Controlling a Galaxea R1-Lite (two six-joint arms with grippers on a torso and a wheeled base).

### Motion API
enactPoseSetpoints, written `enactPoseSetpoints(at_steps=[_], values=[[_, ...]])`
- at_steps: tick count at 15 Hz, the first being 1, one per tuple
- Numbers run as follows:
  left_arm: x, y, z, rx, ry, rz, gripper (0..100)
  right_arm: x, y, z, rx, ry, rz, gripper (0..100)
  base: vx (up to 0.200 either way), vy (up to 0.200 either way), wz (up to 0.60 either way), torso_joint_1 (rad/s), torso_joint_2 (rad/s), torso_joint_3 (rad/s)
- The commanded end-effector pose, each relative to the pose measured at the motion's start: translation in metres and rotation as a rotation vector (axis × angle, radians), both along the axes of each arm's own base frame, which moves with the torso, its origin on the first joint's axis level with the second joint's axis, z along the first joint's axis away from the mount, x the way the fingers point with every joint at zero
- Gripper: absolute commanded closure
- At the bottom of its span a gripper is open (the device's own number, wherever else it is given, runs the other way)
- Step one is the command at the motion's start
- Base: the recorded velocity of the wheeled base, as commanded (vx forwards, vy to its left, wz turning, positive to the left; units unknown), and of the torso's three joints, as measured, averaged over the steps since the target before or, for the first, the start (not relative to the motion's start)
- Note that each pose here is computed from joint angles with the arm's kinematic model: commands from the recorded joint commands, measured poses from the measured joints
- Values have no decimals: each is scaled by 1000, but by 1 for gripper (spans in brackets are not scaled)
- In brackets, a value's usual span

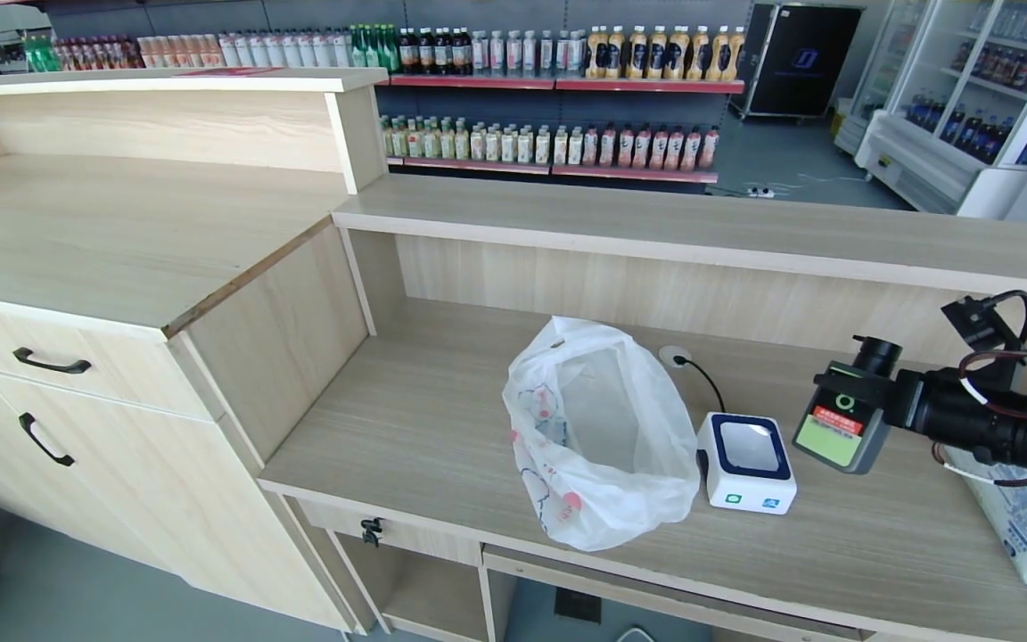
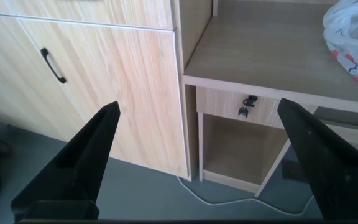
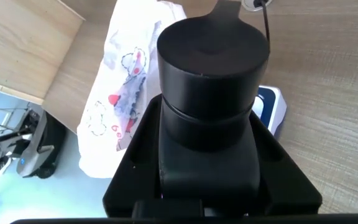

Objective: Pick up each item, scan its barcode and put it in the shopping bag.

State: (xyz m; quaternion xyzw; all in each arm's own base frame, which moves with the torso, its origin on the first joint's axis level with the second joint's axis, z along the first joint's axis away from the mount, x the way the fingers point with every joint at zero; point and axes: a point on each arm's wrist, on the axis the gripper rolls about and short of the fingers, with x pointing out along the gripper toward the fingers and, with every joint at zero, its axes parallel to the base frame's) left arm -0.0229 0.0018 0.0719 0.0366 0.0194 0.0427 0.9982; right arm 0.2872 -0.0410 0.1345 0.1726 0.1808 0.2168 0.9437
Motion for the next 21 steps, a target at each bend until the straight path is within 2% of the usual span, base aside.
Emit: enactPoseSetpoints(at_steps=[1, 6, 21], values=[[0, 0, 0, 0, 0, 1, 0, 15, -3, -18, 14, 31, 21, 100, 0, 0, 0, 0, 0, 0], [0, 0, 0, 0, 0, 1, 0, 20, 1, -27, 23, 51, 52, 100, 0, 0, 0, 0, 0, 0], [0, 0, 0, 0, 0, 1, 0, 35, 19, -35, 10, 0, 116, 100, 0, 0, 0, 0, 0, 0]])
